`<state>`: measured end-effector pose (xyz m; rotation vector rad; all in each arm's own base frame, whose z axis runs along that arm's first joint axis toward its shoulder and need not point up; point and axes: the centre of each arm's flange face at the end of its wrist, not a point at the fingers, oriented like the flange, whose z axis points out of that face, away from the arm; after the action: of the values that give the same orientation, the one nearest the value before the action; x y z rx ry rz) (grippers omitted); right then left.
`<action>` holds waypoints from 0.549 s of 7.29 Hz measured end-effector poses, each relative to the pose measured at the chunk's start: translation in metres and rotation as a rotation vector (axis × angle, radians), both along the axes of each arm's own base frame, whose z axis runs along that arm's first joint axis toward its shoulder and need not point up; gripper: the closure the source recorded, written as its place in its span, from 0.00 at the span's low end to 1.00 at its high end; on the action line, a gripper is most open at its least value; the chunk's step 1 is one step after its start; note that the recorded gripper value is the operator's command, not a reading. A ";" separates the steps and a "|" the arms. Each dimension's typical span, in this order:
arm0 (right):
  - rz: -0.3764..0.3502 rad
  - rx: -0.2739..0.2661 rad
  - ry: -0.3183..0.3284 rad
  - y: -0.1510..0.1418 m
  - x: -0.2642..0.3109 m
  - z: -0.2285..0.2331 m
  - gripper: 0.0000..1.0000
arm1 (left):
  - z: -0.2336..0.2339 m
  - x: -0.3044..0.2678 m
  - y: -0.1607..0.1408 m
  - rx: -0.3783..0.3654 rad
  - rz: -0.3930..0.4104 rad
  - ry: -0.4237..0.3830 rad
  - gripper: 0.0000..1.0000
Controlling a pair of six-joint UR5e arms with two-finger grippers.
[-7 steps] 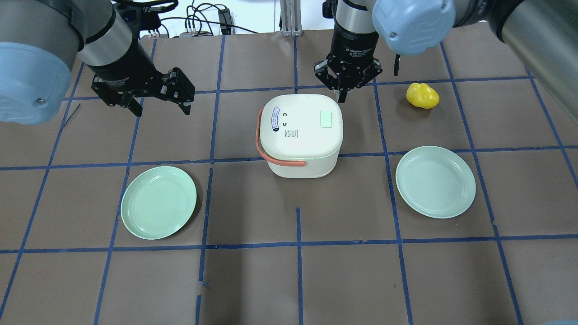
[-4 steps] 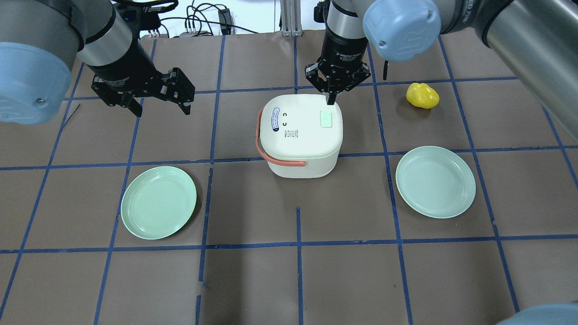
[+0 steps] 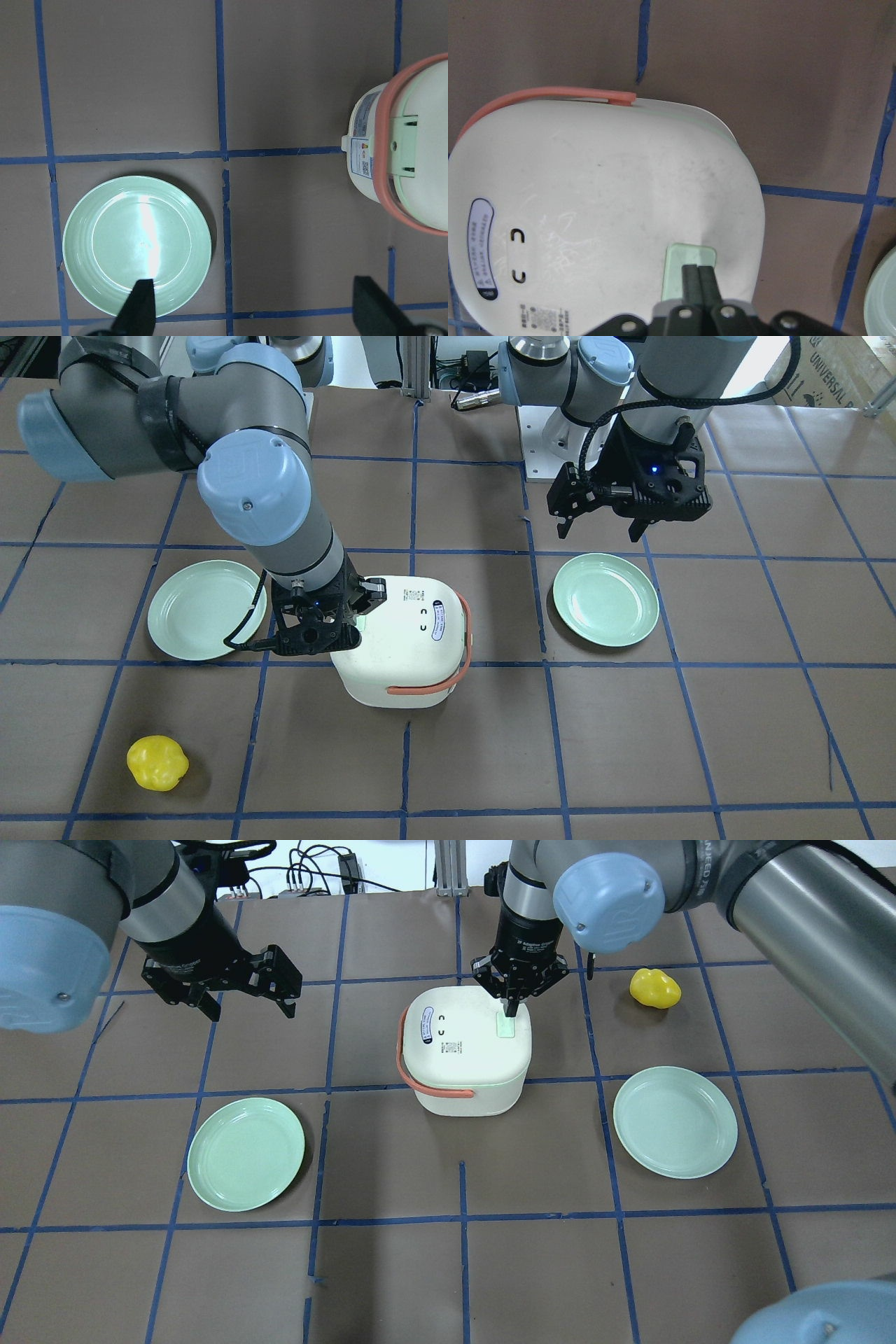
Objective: Press rice cooker button
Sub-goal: 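Press the green lid button down with the closed right gripper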
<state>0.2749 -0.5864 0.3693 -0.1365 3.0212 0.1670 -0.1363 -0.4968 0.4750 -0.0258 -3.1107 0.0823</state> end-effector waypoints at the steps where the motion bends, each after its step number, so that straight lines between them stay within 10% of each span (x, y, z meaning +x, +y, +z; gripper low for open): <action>1: -0.002 -0.001 0.000 0.000 0.000 -0.004 0.92 | 0.000 0.000 0.000 0.000 0.000 0.000 0.00; 4: -0.006 -0.005 0.000 0.000 -0.001 -0.004 0.92 | 0.000 0.000 0.000 0.000 0.000 0.000 0.00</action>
<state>0.2741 -0.5862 0.3649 -0.1284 3.0215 0.1589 -0.1363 -0.4967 0.4750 -0.0258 -3.1107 0.0824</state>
